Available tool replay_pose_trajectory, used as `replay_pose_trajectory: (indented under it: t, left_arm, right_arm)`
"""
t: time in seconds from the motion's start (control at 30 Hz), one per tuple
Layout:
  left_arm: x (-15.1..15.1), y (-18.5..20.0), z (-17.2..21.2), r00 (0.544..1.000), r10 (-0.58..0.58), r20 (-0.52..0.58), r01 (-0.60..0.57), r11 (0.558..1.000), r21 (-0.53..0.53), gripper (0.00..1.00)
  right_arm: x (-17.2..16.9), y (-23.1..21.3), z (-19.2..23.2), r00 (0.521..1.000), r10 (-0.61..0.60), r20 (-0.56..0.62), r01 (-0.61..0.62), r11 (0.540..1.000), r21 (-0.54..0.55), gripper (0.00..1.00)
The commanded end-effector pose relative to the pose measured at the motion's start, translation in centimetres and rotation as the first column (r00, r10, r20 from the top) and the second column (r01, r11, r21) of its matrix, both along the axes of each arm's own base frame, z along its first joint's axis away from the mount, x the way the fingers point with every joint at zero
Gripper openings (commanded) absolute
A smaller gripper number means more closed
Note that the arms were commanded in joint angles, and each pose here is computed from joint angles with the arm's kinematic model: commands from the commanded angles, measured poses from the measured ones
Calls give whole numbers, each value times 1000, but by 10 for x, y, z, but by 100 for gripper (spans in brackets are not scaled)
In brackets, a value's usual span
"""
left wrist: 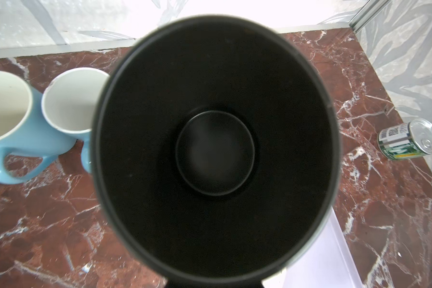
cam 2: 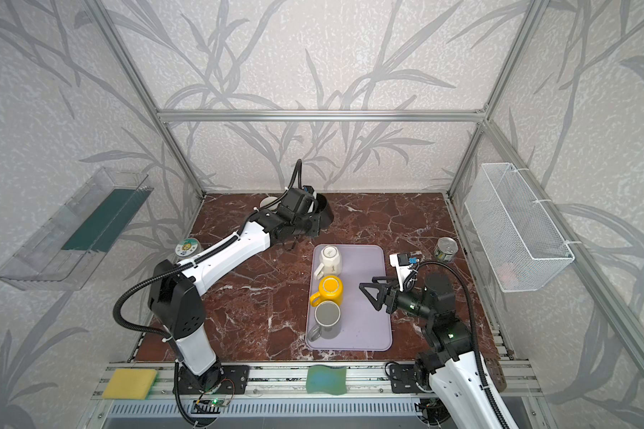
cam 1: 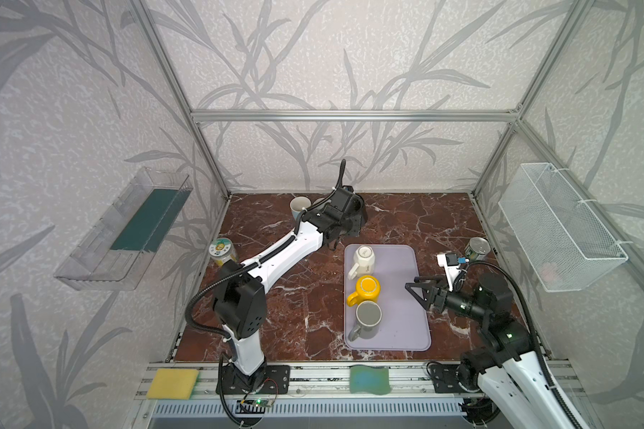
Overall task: Turn the mug right side up
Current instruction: 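Rotate the black mug upright with the left gripper, moving it beside the blue mugs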
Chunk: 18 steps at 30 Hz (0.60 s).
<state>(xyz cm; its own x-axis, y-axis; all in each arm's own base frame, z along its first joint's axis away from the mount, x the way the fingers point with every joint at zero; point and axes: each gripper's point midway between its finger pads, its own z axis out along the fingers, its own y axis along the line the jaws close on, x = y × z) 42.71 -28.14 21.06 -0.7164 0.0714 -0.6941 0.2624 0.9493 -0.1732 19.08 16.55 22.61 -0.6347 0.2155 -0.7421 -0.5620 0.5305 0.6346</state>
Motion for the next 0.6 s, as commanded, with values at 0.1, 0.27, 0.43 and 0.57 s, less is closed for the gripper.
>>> replay_pose_trajectory:
  t: [0.1,0.27,0.43,0.57]
  left_arm:
    - [41,4,21,995,59,86,-58,998,-12,0]
    - [64,3,0,995,67,68,-68,998,5,0]
    - [79,-5,-18,997,46,57,-48,998,40,0]
    - [91,-6,-32,998,51,40,-54,995,83,0]
  right_arm:
    - [-7,-3,-6,1000,-7,-29,7,1000,-1,75]
    - [-10,-4,-8,999,-9,-35,9,1000,-2,75]
    - [-13,-4,-8,999,-8,-40,8,1000,-1,75]
    - [-16,-5,-9,999,-10,-40,10,1000,-6,75]
